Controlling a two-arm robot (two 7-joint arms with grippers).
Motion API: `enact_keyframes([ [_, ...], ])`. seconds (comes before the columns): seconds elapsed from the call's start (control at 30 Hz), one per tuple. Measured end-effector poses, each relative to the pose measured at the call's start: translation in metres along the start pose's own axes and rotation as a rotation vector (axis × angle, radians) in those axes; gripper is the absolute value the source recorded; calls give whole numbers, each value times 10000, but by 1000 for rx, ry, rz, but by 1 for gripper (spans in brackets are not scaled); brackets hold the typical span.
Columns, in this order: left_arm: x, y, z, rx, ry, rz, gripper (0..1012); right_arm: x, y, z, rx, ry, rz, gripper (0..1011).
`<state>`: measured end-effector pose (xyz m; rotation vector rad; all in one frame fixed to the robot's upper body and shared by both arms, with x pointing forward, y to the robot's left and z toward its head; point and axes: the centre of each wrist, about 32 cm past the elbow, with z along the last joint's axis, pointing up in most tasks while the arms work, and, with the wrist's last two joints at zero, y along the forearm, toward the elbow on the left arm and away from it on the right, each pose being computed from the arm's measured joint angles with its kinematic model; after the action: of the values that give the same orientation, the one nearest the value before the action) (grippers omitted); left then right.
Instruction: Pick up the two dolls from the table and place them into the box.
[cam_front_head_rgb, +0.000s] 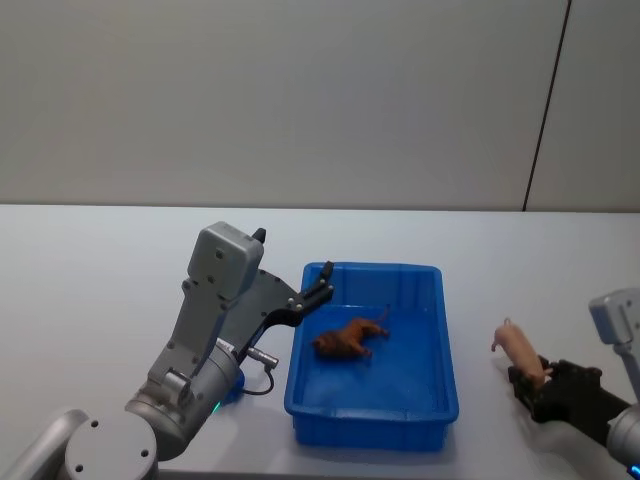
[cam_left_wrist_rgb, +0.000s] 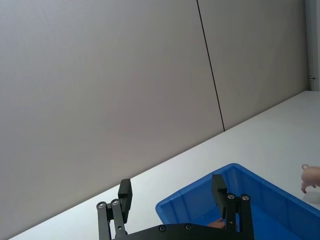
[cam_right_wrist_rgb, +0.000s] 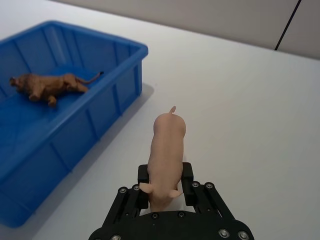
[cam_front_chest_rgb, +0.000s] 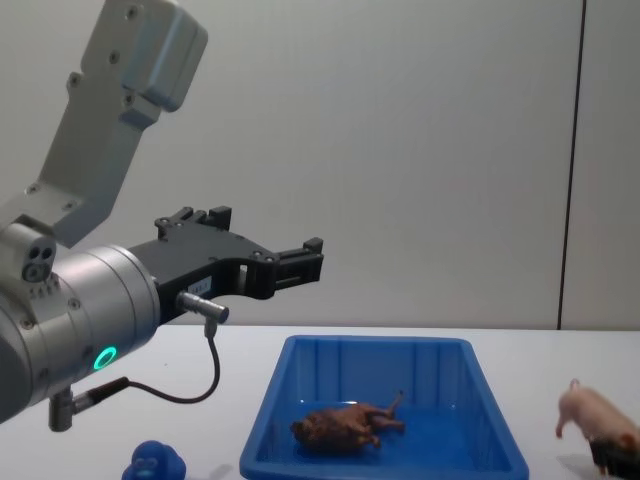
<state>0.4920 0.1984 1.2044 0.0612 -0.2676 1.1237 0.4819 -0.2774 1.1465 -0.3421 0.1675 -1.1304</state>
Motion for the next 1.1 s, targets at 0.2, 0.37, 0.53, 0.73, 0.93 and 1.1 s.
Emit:
enact_keyframes([
  [0.2, 0, 0, 0, 0, 0, 0, 1002, 9, -10, 91, 55, -4, -14, 363],
  [0.37, 0, 0, 0, 0, 0, 0, 1002, 11, -15, 236, 125, -11, -18, 363],
  [0.53, 0, 0, 0, 0, 0, 0, 1002, -2, -15, 397, 184, -19, -1, 363],
  [0.73, 0, 0, 0, 0, 0, 0, 1002, -50, 3, 583, 238, -32, 52, 363],
  [0.93, 0, 0, 0, 0, 0, 0, 1002, -163, 75, 729, 245, -45, 136, 363],
  [1.1, 0, 0, 0, 0, 0, 0, 1002, -267, 152, 782, 224, -58, 191, 363],
])
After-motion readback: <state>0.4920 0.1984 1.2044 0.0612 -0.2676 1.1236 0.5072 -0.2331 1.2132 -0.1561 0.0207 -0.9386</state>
